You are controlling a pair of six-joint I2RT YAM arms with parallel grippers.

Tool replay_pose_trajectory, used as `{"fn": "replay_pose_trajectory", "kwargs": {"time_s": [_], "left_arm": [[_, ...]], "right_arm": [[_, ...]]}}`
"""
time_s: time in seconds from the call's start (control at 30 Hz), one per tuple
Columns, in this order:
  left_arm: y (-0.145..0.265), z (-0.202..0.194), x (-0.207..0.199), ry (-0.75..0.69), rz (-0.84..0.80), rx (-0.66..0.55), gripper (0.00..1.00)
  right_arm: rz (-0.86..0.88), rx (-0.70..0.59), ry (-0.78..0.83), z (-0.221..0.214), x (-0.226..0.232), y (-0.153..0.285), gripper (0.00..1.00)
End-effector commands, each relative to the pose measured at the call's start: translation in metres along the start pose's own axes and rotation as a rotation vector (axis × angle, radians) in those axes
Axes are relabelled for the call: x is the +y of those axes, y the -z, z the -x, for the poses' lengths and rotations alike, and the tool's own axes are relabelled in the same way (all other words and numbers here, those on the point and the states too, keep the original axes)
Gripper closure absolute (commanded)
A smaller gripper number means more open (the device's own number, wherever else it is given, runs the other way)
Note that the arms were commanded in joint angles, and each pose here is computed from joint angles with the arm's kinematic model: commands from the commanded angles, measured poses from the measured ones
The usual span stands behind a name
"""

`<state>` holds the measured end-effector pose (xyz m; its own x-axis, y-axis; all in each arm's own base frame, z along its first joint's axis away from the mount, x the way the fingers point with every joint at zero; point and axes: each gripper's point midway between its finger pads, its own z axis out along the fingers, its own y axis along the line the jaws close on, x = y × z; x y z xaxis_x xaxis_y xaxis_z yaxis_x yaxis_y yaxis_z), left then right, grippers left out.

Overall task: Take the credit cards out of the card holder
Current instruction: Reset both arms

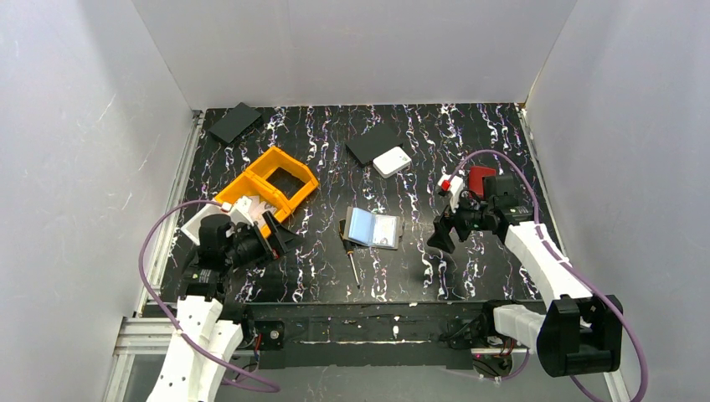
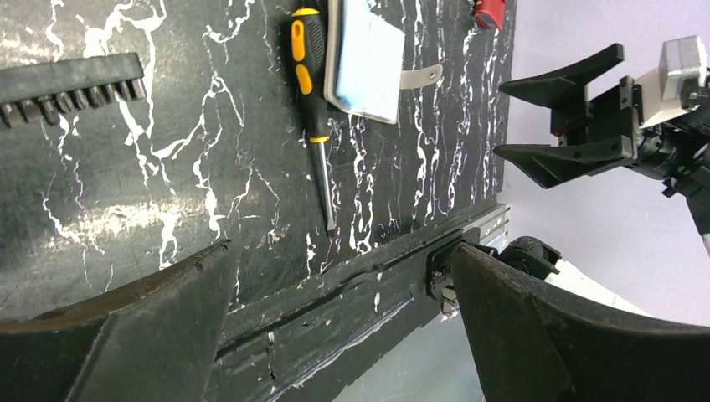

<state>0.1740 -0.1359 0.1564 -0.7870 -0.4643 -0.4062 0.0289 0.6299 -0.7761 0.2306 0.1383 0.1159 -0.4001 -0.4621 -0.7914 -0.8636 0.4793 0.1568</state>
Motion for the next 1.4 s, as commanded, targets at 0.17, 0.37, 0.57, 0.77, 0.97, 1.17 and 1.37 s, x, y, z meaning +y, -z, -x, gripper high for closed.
{"fn": "replay_pose_trajectory", "kwargs": {"time_s": [0.17, 0.37, 0.57, 0.77, 0.97, 1.17, 1.37], "left_arm": [[0.013, 0.012, -0.002, -0.153, 0.151, 0.014, 0.02], [0.008, 0.037, 0.011, -0.440, 0.407, 0.024, 0.02], [0.012, 0.062, -0.036, -0.482, 0.285, -0.065, 0.02], [0.032, 0.058, -0.068, -0.480, 0.155, -0.099, 0.02], [0.054, 0.053, -0.077, -0.491, 0.121, -0.127, 0.02], [0.059, 0.044, -0.080, -0.477, 0.083, -0.116, 0.02], [0.060, 0.042, -0.078, -0.477, 0.080, -0.120, 0.02]], "right_arm": [[-0.308, 0.056, 0.042, 0.014, -0.056, 0.025, 0.02], [-0.494, -0.005, -0.087, 0.036, -0.093, 0.068, 0.02], [-0.627, -0.050, -0.150, 0.062, -0.100, 0.111, 0.02], [-0.651, -0.134, -0.132, 0.091, -0.082, 0.135, 0.02], [-0.637, -0.200, -0.241, 0.102, -0.072, 0.139, 0.02], [-0.674, -0.268, -0.307, 0.112, -0.068, 0.148, 0.02], [-0.692, -0.305, -0.353, 0.116, -0.065, 0.153, 0.02]]}}
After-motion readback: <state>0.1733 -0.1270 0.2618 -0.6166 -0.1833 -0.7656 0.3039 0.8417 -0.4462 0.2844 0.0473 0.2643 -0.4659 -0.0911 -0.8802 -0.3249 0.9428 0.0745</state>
